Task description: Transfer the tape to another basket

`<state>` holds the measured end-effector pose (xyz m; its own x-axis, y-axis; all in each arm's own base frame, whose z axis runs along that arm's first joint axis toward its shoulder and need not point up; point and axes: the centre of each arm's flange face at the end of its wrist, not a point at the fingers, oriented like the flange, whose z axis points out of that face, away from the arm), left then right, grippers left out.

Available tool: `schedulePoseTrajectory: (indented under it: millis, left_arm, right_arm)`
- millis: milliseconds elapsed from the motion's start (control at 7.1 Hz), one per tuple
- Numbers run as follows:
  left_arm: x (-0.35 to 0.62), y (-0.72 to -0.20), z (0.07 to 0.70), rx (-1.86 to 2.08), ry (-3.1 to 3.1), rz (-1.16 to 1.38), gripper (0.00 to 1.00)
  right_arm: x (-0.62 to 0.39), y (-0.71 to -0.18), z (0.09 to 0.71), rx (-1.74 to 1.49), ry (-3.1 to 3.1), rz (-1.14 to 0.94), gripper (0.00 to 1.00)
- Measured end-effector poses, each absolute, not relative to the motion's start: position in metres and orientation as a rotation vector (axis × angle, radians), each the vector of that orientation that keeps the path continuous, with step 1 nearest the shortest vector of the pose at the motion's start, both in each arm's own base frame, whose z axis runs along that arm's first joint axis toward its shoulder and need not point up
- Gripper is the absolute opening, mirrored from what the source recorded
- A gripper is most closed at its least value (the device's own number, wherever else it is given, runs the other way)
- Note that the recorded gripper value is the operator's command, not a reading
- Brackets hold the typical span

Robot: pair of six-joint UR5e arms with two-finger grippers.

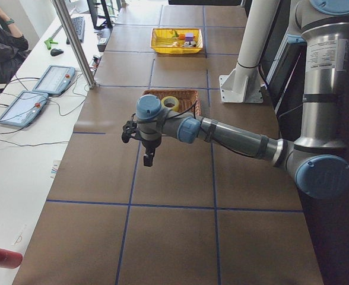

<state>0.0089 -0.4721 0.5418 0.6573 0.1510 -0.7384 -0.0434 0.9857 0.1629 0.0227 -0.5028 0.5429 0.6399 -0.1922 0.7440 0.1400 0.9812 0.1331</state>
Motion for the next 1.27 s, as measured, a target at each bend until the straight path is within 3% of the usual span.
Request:
schedulePoseTrajectory:
  millis: [704,1268]
  left_arm:
    - [-0.068,-0.448,0.64,0.09,0.812,0.137,1.0]
    - [-0.071,-0.45,0.656,0.056,0.816,0.112,1.0]
  right_arm:
    - [0.048,-0.499,0.585,0.024,-0.866,-0.117,1.0]
    - [0.069,-0.482,0.625,-0.029,-0.868,-0.05,1.0]
